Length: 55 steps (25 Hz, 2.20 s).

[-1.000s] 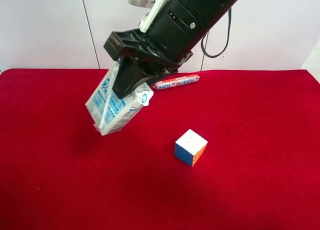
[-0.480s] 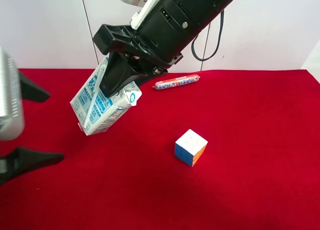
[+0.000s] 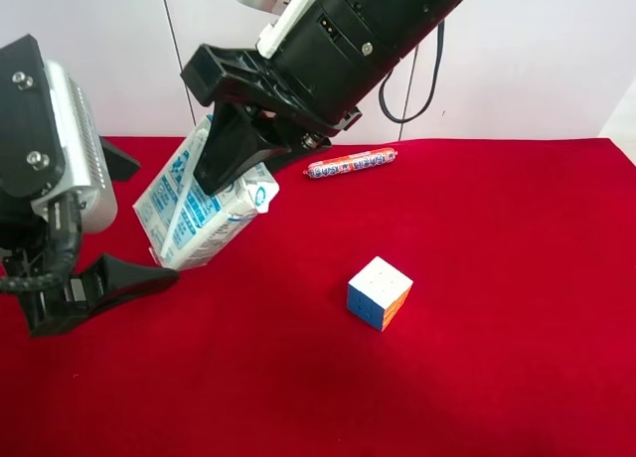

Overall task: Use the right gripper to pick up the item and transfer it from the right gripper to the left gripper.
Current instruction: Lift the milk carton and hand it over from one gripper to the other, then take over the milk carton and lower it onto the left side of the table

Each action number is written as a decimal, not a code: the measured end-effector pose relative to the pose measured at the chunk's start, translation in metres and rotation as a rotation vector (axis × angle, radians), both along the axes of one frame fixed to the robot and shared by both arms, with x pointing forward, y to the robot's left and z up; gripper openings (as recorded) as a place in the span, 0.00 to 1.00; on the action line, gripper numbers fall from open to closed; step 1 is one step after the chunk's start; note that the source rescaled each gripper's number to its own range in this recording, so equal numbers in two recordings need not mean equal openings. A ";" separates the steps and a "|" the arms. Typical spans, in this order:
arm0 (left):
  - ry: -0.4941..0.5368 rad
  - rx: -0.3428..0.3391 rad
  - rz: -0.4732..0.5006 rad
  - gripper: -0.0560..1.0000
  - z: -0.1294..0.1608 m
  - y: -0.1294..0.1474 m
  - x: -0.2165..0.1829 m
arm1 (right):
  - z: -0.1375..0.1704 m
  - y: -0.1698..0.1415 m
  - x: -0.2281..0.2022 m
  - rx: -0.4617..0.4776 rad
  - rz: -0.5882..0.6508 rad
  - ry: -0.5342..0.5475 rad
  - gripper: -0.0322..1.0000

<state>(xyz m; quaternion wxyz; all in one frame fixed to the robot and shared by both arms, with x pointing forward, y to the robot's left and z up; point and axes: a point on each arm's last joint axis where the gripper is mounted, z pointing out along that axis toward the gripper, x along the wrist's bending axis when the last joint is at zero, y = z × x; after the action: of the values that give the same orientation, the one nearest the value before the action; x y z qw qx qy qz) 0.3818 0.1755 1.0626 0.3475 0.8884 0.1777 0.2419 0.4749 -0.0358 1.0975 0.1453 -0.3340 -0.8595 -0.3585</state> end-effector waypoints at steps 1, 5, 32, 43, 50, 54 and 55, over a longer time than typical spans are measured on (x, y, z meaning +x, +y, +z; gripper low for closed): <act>-0.001 -0.002 0.000 1.00 0.001 -0.001 0.001 | 0.001 0.001 0.000 0.012 -0.002 -0.002 0.03; -0.015 -0.001 -0.010 1.00 0.006 -0.006 0.007 | 0.004 0.004 0.002 0.065 -0.015 -0.014 0.03; -0.038 0.028 -0.032 0.07 0.003 -0.017 0.020 | 0.007 0.006 0.001 0.096 -0.027 0.008 0.03; -0.028 0.033 -0.033 0.07 0.002 -0.017 0.019 | 0.005 0.005 0.003 0.066 -0.028 -0.021 0.99; -0.027 0.032 -0.033 0.06 0.002 -0.017 0.019 | 0.005 0.005 0.002 0.065 -0.028 -0.017 1.00; -0.027 0.032 -0.033 0.06 0.002 -0.017 0.019 | 0.004 0.004 -0.001 0.049 -0.003 0.004 1.00; -0.027 0.032 -0.033 0.06 0.002 -0.017 0.019 | 0.003 0.003 -0.002 0.042 0.007 0.011 1.00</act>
<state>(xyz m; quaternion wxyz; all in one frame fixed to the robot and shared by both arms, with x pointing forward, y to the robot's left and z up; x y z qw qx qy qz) 0.4010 0.1588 1.0642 0.3396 0.8933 0.1545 0.2507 0.4731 -0.0323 1.1008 0.1584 -0.3299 -0.8521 -0.3741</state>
